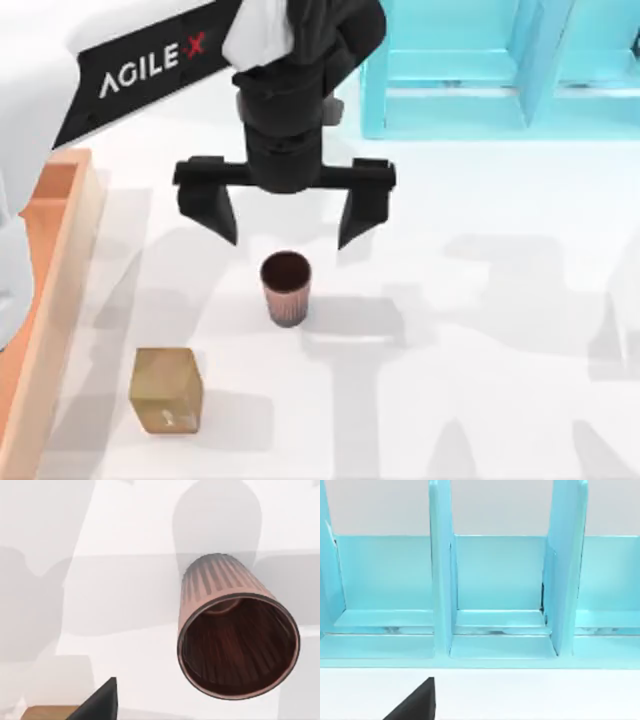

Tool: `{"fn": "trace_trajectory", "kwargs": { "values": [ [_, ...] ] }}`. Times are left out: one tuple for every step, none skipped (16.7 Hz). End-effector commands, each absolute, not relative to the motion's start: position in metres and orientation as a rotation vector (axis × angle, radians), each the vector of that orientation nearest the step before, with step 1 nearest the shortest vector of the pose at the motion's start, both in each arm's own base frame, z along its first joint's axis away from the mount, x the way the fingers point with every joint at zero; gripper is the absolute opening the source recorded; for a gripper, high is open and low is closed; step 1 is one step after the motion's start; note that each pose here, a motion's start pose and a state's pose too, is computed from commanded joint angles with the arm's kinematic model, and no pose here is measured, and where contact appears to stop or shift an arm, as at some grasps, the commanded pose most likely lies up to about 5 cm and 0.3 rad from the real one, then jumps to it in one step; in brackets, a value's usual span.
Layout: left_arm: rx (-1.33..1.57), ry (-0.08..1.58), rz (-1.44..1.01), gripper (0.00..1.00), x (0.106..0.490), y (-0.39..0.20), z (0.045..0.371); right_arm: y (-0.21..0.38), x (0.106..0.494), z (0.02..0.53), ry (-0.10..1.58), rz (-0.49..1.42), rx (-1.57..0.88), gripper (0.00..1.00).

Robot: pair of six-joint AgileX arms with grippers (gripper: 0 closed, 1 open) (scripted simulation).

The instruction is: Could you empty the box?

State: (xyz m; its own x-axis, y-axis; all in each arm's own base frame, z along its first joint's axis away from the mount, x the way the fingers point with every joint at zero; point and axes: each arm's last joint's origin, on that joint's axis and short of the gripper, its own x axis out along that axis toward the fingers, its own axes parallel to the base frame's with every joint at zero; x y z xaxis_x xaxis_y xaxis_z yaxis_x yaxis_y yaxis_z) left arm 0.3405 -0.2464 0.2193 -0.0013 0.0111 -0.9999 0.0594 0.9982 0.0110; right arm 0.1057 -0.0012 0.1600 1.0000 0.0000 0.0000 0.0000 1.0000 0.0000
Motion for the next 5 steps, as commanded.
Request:
{"fn": "trace_trajectory", "kwargs": {
  "values": [
    [0.055,1.571,-0.038,1.0,0.34,-0.246,0.23,-0.001,0.106,0.16,0.0,0.0,0.0,1.0],
    [0.054,1.57,-0.039,1.0,0.339,-0.245,0.239,-0.001,0.106,0.16,0.0,0.0,0.0,1.0],
    [0.053,1.567,-0.041,1.0,0.338,-0.244,0.247,-0.001,0.106,0.16,0.0,0.0,0.0,1.0],
    [0.051,1.565,-0.042,1.0,0.337,-0.243,0.252,-0.001,0.106,0.16,0.0,0.0,0.0,1.0],
    [0.051,1.563,-0.042,1.0,0.337,-0.243,0.255,-0.001,0.106,0.16,0.0,0.0,0.0,1.0]
  ]
}}
